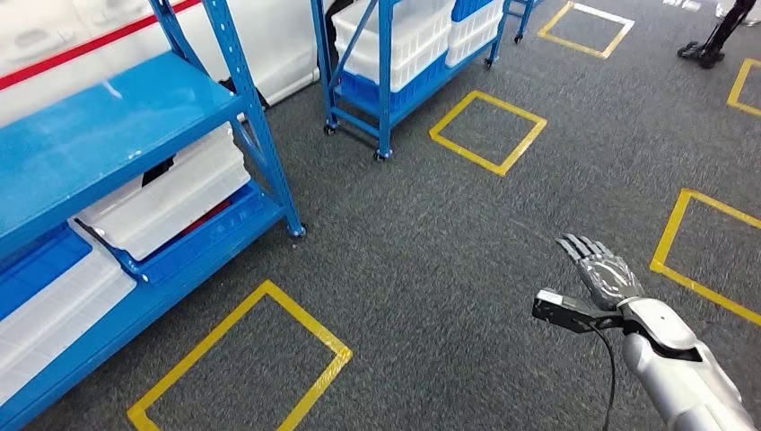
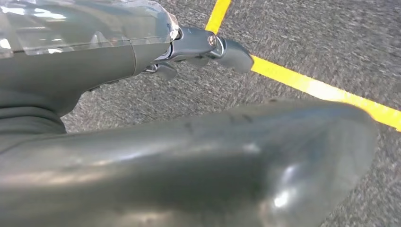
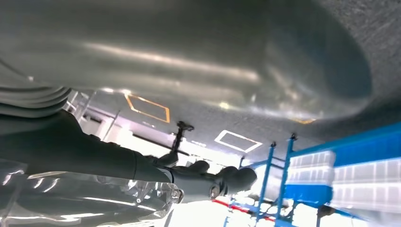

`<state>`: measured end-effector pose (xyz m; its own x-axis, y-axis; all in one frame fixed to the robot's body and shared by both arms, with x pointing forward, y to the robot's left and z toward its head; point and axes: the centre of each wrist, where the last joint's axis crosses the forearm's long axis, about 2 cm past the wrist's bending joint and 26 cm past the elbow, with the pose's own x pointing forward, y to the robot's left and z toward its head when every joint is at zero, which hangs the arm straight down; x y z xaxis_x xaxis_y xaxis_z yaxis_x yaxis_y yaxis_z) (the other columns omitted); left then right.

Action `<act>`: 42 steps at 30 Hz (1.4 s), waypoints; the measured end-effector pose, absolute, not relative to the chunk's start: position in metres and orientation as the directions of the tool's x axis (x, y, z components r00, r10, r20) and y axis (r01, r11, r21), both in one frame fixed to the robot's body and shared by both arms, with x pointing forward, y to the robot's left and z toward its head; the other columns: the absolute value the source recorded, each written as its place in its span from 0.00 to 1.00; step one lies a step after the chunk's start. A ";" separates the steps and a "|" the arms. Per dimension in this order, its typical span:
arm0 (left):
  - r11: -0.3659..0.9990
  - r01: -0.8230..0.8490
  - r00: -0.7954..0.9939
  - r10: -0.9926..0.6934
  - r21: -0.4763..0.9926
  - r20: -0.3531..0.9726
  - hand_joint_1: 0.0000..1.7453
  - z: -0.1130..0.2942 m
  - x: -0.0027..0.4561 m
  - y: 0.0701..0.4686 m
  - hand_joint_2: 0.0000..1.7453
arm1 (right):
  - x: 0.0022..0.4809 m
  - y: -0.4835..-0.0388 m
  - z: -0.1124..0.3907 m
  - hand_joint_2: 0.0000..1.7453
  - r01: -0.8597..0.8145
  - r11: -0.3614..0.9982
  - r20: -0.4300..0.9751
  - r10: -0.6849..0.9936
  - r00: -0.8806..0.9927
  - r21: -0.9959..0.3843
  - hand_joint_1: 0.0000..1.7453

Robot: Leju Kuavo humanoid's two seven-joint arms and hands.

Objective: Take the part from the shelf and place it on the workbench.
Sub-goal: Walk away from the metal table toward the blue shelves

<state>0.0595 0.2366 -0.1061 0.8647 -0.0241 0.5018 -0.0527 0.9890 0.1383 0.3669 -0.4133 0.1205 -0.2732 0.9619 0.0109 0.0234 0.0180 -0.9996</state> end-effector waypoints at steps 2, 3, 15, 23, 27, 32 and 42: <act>0.989 -0.054 0.858 -0.023 0.136 0.512 0.00 -0.105 0.065 0.235 0.00 | 0.367 -0.413 0.122 0.00 0.037 0.015 0.004 0.962 -0.274 -0.999 0.00; 0.989 -0.055 0.855 -0.023 0.135 0.517 0.00 -0.105 0.067 0.235 0.00 | 0.367 -0.414 0.123 0.00 0.044 0.016 0.003 0.961 -0.275 -0.999 0.00; 0.989 -0.049 0.837 -0.035 0.139 0.546 0.00 -0.104 0.069 0.230 0.00 | 0.362 -0.422 0.122 0.00 0.025 0.028 0.020 0.960 -0.279 -0.999 0.00; 0.987 -0.063 0.841 -0.028 0.148 0.540 0.00 -0.104 0.067 0.231 0.00 | 0.364 -0.420 0.123 0.00 0.030 0.029 0.019 0.956 -0.293 -0.999 0.00; 0.987 -0.069 0.845 -0.021 0.147 0.535 0.00 -0.104 0.066 0.231 0.00 | 0.365 -0.420 0.125 0.00 0.031 0.031 0.020 0.954 -0.298 -0.999 0.00; 0.987 -0.076 0.843 -0.013 0.142 0.537 0.00 -0.105 0.063 0.231 0.00 | 0.366 -0.420 0.126 0.00 0.035 0.036 0.024 0.951 -0.308 -0.999 0.00; 0.985 -0.091 0.847 0.000 0.145 0.531 0.00 -0.105 0.061 0.232 0.00 | 0.380 -0.410 0.139 0.00 0.124 -0.053 -0.088 0.949 -0.303 -0.991 0.00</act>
<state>0.0608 0.2317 -0.1052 0.8472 0.0002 0.5312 -0.0910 0.9853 0.1447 0.3796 -0.4098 0.1385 -0.3034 0.9488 -0.0882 0.1235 -0.0526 -0.9909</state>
